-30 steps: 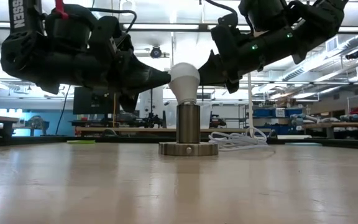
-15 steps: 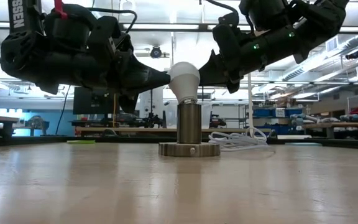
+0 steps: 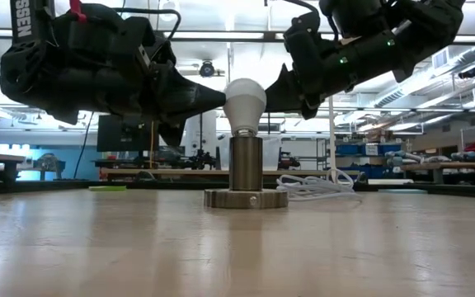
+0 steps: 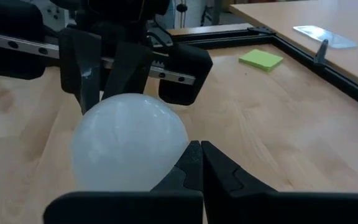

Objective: Screw lightbulb
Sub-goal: Insert the lightbulb into the lamp

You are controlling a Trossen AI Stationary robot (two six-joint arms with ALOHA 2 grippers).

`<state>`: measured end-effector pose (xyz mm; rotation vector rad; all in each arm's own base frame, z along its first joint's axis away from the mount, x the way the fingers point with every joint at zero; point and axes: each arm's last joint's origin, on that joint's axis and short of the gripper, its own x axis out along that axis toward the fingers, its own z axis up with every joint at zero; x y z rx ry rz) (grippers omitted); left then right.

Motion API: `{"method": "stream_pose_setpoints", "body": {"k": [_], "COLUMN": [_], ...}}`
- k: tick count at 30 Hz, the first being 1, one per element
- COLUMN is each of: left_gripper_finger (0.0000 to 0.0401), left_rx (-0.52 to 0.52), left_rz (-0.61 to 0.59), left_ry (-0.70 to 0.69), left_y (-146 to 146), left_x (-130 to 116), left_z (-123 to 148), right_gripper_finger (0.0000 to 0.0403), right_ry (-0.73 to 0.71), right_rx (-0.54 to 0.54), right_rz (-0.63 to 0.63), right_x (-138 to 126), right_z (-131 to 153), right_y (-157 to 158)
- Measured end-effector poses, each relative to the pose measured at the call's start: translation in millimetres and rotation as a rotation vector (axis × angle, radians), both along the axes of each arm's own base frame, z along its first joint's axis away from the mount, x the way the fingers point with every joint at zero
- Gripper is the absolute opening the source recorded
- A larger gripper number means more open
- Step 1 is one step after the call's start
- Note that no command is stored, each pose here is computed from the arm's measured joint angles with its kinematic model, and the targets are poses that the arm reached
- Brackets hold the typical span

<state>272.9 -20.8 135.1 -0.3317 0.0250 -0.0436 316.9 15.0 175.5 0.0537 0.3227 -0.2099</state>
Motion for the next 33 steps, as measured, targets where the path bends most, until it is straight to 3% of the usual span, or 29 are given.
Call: {"method": "stream_pose_setpoints", "body": {"k": [22, 33], "left_gripper_finger": [0.0003, 0.0003], "left_rx": [0.064, 0.059], "left_rz": [-0.054, -0.063], "left_ry": [0.043, -0.002], "left_y": [-9.6, -10.3], "left_x": [-1.3, -1.3], "left_z": [-4.8, -0.5], "right_gripper_finger": [0.0002, 0.0002], "right_ry": [-0.029, -0.015], "right_rx": [-0.090, -0.156], "right_rz": [0.079, 0.054], "right_x": [-0.2, -2.1], "right_z": [4.1, 3.8], "right_y": [19.1, 28.3]}}
